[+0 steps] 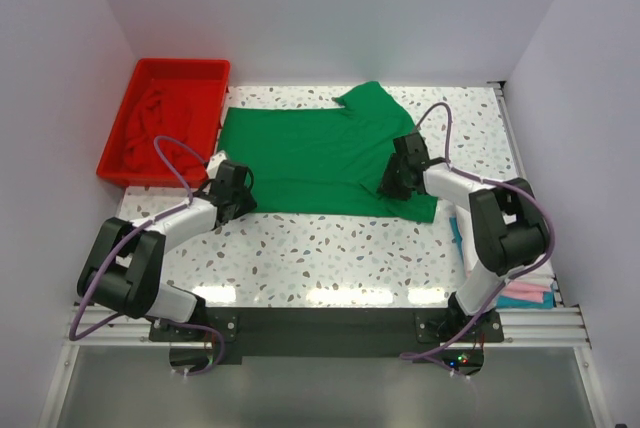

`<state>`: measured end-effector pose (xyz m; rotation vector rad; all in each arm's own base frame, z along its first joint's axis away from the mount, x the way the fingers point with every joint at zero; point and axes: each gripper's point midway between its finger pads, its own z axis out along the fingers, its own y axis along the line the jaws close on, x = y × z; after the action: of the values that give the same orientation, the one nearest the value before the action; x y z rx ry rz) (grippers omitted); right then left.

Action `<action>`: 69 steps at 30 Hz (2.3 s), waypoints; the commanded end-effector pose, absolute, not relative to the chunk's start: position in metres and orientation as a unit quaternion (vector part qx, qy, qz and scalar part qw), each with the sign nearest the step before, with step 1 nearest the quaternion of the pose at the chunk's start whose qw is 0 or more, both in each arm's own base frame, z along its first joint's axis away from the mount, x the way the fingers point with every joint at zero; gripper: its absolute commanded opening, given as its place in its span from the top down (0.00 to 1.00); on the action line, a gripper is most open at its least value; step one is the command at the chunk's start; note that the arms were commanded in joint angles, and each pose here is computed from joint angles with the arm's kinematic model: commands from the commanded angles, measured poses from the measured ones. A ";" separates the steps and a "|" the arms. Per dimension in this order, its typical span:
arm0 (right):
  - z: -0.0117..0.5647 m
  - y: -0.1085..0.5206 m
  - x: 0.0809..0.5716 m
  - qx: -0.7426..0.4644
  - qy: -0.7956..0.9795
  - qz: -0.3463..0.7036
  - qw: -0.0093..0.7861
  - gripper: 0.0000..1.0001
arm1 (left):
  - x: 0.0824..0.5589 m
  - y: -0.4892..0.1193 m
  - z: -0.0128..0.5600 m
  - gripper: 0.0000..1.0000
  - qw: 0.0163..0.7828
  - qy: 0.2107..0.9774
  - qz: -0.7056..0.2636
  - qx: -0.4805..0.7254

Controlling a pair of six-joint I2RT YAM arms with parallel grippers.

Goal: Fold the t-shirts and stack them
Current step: Fold the tshirt

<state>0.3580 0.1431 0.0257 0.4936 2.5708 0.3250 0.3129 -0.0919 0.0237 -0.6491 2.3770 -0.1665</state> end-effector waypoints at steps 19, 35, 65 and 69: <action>0.062 0.160 0.413 0.180 0.924 0.141 0.306 1.00 | 0.316 -0.087 0.025 0.64 0.349 0.902 -0.054 -0.249; 0.079 0.189 0.466 0.143 0.923 0.167 0.317 0.79 | 0.319 -0.090 0.034 0.60 0.354 0.902 -0.061 -0.238; 0.083 0.062 0.273 0.247 0.921 0.049 0.297 0.28 | 0.290 -0.013 0.034 0.42 0.348 0.862 0.019 -0.369; 0.068 0.053 0.270 0.261 0.921 0.041 0.285 0.29 | 0.288 -0.008 0.025 0.42 0.345 0.858 0.034 -0.378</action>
<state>0.2689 0.0628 0.0731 0.6414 2.4852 0.1423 0.2840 -0.0185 0.0274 -0.9173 2.2909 0.0464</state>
